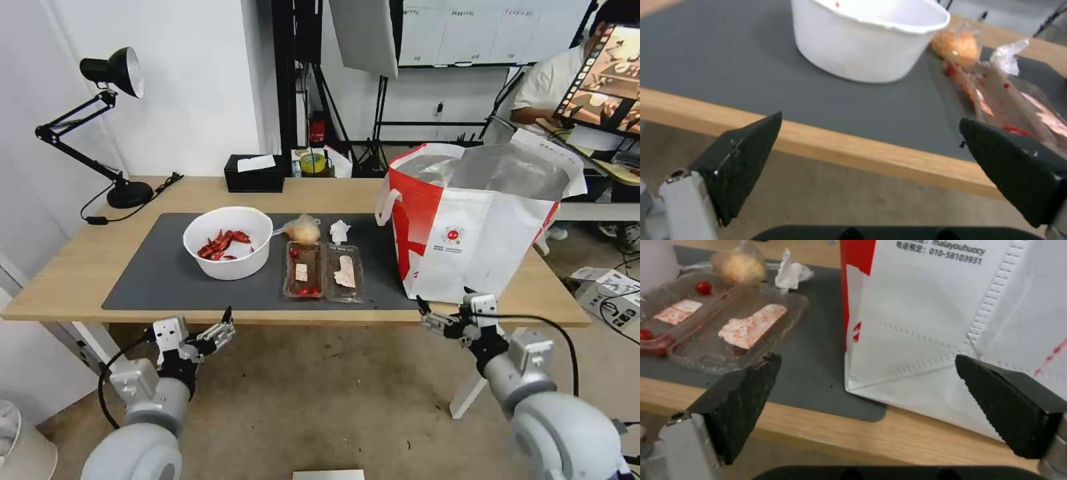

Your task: Pick up the trash from the table and place it into the takeout bag.

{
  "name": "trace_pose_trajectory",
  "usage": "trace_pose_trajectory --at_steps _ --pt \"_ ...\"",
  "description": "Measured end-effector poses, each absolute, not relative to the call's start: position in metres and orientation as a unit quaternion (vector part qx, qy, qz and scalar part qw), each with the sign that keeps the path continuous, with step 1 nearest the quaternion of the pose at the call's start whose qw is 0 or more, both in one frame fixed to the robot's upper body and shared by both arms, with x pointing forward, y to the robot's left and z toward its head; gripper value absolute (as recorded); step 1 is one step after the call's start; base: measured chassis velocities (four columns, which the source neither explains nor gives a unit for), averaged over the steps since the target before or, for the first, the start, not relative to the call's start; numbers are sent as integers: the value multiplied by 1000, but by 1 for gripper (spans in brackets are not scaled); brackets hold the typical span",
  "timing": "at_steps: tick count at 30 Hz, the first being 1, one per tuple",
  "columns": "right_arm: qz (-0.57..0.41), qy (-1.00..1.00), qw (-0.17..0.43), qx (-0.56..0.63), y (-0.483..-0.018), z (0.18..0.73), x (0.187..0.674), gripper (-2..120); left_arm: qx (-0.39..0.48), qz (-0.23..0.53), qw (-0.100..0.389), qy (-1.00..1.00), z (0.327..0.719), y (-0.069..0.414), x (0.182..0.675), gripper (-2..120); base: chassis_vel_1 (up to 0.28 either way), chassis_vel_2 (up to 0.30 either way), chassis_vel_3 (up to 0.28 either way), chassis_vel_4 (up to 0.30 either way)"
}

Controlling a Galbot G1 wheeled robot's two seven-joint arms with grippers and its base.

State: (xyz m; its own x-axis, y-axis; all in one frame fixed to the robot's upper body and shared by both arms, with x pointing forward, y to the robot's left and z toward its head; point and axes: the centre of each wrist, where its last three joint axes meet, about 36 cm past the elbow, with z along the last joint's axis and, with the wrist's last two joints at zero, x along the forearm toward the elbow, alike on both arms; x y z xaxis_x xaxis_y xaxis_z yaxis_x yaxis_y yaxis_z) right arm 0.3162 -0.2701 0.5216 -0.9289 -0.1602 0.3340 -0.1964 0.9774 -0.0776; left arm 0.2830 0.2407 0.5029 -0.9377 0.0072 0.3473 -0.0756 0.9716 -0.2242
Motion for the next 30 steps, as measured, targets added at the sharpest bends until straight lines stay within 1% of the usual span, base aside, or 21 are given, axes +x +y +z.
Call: trace_pose_trajectory --at_steps 1,4,14,20,27,30 --pt "53 -978 175 97 -270 526 319 100 13 124 186 -975 508 241 285 100 0 0 0 0" --pt "51 -977 181 100 -270 526 320 100 10 128 191 -973 510 241 286 100 0 0 0 0" --pt "43 -977 183 102 -267 524 318 100 8 130 190 -973 511 241 287 100 0 0 0 0" --pt "17 -978 176 109 -263 522 318 100 5 138 187 -973 510 241 287 100 0 0 0 0" --pt "-46 -976 172 122 -256 520 322 100 3 149 180 -972 511 241 287 100 0 0 0 0" --pt "-106 -971 171 128 -249 520 324 100 1 150 179 -972 511 241 287 100 0 0 0 0"
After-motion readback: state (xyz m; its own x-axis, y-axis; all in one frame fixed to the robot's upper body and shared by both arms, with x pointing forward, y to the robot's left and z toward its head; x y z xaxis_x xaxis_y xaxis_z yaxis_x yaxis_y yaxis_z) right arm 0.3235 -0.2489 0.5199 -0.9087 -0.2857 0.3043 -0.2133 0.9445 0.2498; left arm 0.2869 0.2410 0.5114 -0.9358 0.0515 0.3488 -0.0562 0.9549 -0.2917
